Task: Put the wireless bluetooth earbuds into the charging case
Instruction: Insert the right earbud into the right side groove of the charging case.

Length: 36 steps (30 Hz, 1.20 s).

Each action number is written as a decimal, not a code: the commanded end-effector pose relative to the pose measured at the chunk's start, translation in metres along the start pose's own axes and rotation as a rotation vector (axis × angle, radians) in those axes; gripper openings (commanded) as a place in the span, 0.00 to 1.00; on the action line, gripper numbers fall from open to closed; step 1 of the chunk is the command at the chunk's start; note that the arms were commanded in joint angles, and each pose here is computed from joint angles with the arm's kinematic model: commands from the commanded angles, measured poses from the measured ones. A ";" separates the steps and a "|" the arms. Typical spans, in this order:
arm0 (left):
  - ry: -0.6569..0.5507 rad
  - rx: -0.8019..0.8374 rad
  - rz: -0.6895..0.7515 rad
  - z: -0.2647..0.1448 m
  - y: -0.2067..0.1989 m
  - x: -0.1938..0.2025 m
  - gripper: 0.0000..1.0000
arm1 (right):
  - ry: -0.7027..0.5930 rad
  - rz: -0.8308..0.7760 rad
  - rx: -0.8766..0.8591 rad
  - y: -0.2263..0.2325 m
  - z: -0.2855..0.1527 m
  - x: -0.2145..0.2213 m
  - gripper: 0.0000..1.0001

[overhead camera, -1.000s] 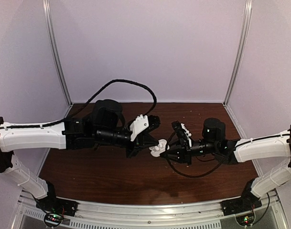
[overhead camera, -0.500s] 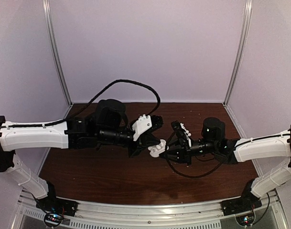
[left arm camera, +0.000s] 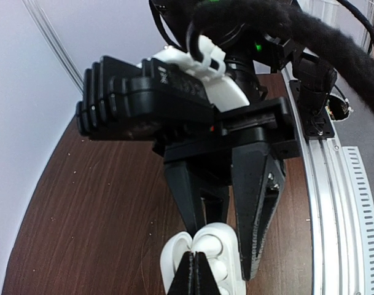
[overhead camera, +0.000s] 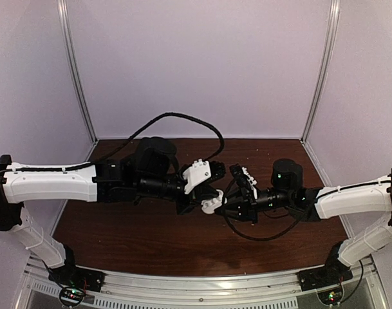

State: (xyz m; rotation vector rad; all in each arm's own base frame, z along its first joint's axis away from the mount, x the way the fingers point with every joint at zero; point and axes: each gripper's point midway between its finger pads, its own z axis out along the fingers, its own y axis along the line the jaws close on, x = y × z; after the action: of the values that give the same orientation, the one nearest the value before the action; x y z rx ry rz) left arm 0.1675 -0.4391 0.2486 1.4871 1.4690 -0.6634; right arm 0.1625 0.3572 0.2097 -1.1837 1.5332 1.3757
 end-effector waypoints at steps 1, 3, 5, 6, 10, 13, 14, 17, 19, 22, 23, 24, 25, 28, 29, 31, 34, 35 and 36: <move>-0.016 0.010 0.039 0.001 -0.003 -0.010 0.00 | -0.051 -0.052 -0.026 0.010 -0.001 -0.021 0.00; -0.017 0.028 0.044 0.003 -0.007 -0.010 0.00 | -0.057 -0.058 -0.027 0.010 -0.002 -0.023 0.00; -0.017 0.045 0.054 0.005 -0.013 -0.010 0.00 | -0.060 -0.062 -0.025 0.011 -0.003 -0.024 0.00; -0.016 0.054 0.056 0.006 -0.015 -0.009 0.00 | -0.061 -0.064 -0.024 0.011 -0.003 -0.024 0.00; -0.016 0.084 0.047 0.008 -0.021 -0.008 0.00 | -0.068 -0.072 -0.024 0.012 -0.004 -0.027 0.00; -0.016 0.116 0.040 0.009 -0.027 -0.006 0.00 | -0.075 -0.081 -0.023 0.013 -0.005 -0.029 0.00; -0.018 0.126 0.036 0.009 -0.029 -0.006 0.00 | -0.078 -0.085 -0.024 0.014 -0.006 -0.031 0.00; -0.014 0.152 0.017 0.012 -0.034 -0.003 0.00 | -0.092 -0.098 -0.020 0.017 -0.008 -0.037 0.00; -0.013 0.159 0.004 0.011 -0.035 -0.002 0.00 | -0.100 -0.114 -0.011 0.018 -0.011 -0.041 0.00; -0.022 0.173 -0.010 0.009 -0.038 -0.003 0.00 | -0.105 -0.126 0.002 0.019 -0.014 -0.043 0.00; -0.026 0.177 -0.014 0.008 -0.038 -0.004 0.00 | -0.107 -0.127 0.005 0.020 -0.015 -0.043 0.00; -0.027 0.179 -0.017 0.008 -0.039 -0.004 0.00 | -0.110 -0.128 0.009 0.019 -0.015 -0.044 0.00; -0.030 0.181 -0.020 0.007 -0.039 -0.005 0.00 | -0.118 -0.133 0.011 0.020 -0.016 -0.046 0.00; -0.033 0.197 -0.028 0.008 -0.042 -0.004 0.00 | -0.135 -0.144 0.013 0.022 -0.018 -0.049 0.00; -0.036 0.202 -0.029 0.008 -0.043 -0.005 0.00 | -0.138 -0.145 0.014 0.022 -0.019 -0.050 0.00; -0.038 0.199 -0.027 0.008 -0.042 -0.006 0.00 | -0.135 -0.146 0.016 0.021 -0.018 -0.050 0.00; -0.046 0.159 -0.020 0.003 -0.034 -0.012 0.00 | -0.120 -0.137 0.018 0.019 -0.017 -0.045 0.00; -0.053 0.145 -0.016 0.001 -0.031 -0.016 0.00 | -0.117 -0.132 0.020 0.018 -0.016 -0.043 0.00; -0.058 0.130 -0.014 -0.002 -0.027 -0.019 0.00 | -0.115 -0.131 0.024 0.017 -0.017 -0.041 0.00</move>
State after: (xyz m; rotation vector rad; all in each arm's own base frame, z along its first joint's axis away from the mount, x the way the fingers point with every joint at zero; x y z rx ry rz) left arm 0.1482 -0.4522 0.2594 1.5164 1.3999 -0.7939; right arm 0.1508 0.3472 0.2237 -1.1963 1.5065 1.3691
